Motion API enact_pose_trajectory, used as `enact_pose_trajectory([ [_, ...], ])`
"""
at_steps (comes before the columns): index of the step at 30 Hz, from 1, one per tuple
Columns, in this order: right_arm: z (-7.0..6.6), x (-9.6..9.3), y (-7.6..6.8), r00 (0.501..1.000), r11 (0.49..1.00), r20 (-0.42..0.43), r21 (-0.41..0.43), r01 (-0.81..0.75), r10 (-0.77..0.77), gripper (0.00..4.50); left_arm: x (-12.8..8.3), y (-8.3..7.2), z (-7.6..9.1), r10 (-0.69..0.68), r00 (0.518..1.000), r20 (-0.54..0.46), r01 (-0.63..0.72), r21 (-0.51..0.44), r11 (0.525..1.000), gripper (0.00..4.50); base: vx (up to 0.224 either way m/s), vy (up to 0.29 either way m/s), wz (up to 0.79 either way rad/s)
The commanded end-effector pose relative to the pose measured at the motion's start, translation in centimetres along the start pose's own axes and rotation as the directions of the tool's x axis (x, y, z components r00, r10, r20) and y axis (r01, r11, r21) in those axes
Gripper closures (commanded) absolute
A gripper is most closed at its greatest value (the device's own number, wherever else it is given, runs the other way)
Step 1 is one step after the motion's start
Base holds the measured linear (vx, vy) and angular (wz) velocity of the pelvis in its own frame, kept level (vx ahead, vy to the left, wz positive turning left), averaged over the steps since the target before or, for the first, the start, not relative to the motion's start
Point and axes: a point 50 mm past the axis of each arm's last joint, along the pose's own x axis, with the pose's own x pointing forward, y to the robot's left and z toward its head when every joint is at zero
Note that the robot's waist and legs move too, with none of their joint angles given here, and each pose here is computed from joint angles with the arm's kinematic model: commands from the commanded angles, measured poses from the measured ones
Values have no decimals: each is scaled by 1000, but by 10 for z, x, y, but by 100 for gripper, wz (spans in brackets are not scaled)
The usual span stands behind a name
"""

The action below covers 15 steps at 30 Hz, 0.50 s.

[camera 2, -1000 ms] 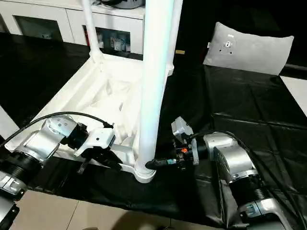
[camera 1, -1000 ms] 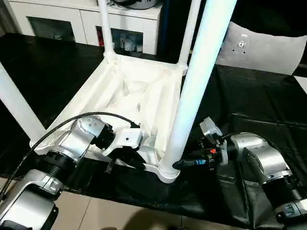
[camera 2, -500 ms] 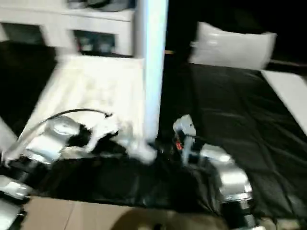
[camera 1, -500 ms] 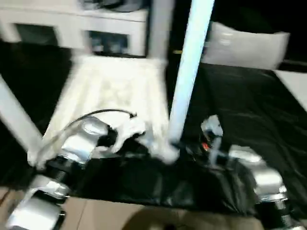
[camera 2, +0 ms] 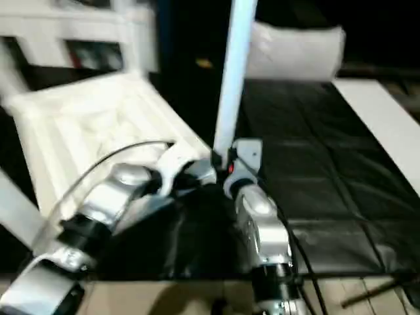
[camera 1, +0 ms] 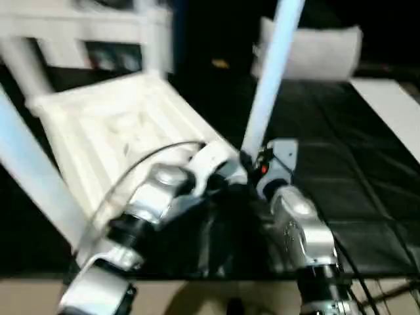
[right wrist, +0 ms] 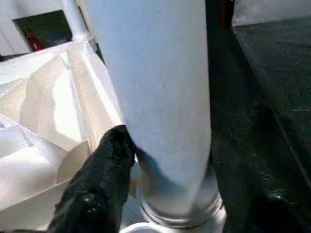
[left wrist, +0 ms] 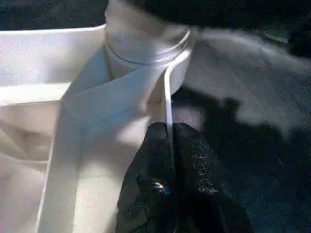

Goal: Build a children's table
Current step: Rotate leg to tighten

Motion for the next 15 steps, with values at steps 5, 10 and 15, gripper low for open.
enact_pose_trajectory([
  [5, 2, -14, -18, 993, 993, 26, -39, -113, 114, 124, -18, 10, 8, -47, 998, 50, 41, 108, 993, 450, 60, -20, 1],
  [10, 9, -29, -32, 960, 952, 5, -132, -278, 281, 89, -31, 19, -8, -76, 997, -4, 75, 136, 988, 450, 0, 0, 0],
  [15, 24, -40, -49, 878, 852, -41, -226, -473, 477, 43, -45, 23, -22, -208, 977, -52, 214, 208, 954, 450, -37, 0, -2],
])
